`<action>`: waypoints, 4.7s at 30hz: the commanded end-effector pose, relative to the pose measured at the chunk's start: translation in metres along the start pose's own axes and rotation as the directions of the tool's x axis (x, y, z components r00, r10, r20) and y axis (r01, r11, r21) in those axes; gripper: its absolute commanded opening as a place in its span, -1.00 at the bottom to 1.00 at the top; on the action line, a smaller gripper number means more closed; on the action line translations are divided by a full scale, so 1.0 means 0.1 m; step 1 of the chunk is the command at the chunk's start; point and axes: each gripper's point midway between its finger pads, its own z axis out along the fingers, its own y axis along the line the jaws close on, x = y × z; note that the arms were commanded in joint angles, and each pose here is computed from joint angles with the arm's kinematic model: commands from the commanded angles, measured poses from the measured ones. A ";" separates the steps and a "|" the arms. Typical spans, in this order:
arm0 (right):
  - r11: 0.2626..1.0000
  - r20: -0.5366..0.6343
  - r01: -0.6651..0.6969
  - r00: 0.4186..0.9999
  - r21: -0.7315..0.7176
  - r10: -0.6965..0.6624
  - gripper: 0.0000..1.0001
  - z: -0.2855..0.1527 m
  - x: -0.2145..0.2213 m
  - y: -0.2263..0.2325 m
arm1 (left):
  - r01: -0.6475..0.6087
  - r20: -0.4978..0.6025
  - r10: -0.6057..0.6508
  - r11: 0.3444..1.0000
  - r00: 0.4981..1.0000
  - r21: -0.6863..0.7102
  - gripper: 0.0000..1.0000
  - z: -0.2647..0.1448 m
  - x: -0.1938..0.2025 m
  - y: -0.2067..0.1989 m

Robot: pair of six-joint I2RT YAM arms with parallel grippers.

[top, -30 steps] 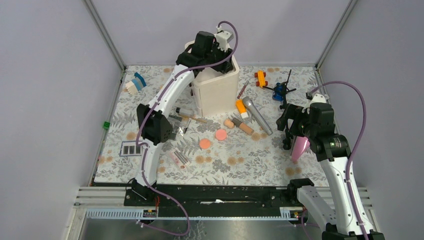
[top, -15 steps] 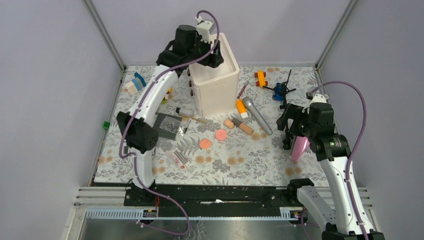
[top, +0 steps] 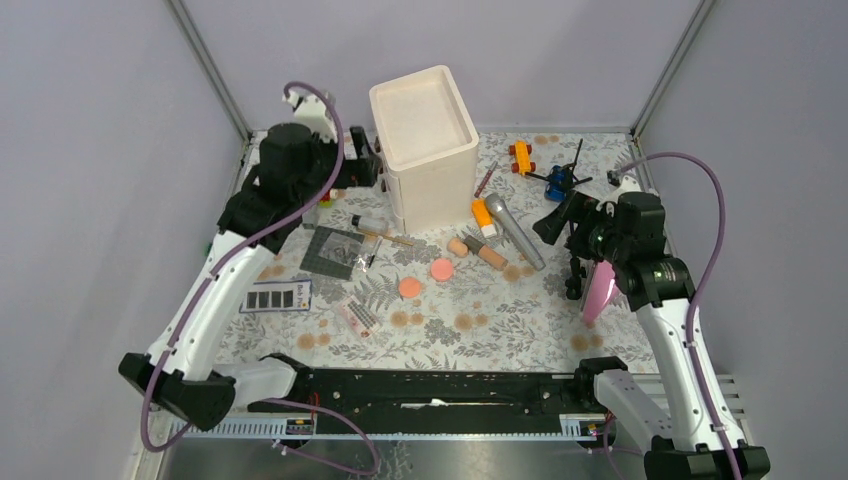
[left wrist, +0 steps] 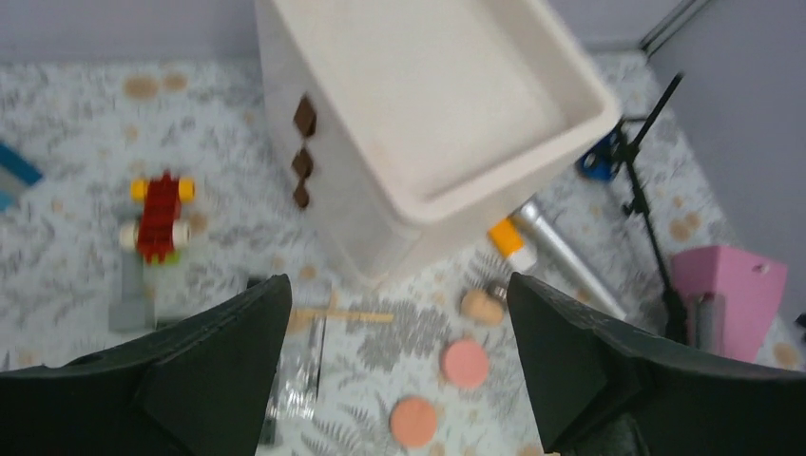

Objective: Organize the makeup
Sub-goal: Move the storage box to the corner of the board.

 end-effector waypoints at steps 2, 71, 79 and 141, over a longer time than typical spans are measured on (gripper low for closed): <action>0.972 -0.026 -0.147 0.989 -0.182 0.145 0.97 0.20 -0.13 0.39 | -0.036 -0.115 0.022 0.991 0.993 -0.125 0.88 -0.23 0.66 0.38; 0.956 0.237 0.020 0.967 0.294 -0.093 -0.60 2.43 -1.23 1.82 | -0.057 -0.157 0.027 0.980 0.987 -0.189 0.87 -0.44 1.62 0.78; 0.942 0.211 0.204 0.941 0.266 -0.263 -0.70 2.55 -1.44 1.81 | -0.057 -0.163 0.027 0.982 0.986 -0.182 0.87 -0.44 1.63 0.77; 0.672 0.422 0.702 0.697 -0.236 -0.580 -1.00 3.14 -2.09 1.97 | -0.065 -0.183 0.034 0.984 0.983 -0.167 0.75 -0.40 1.67 0.75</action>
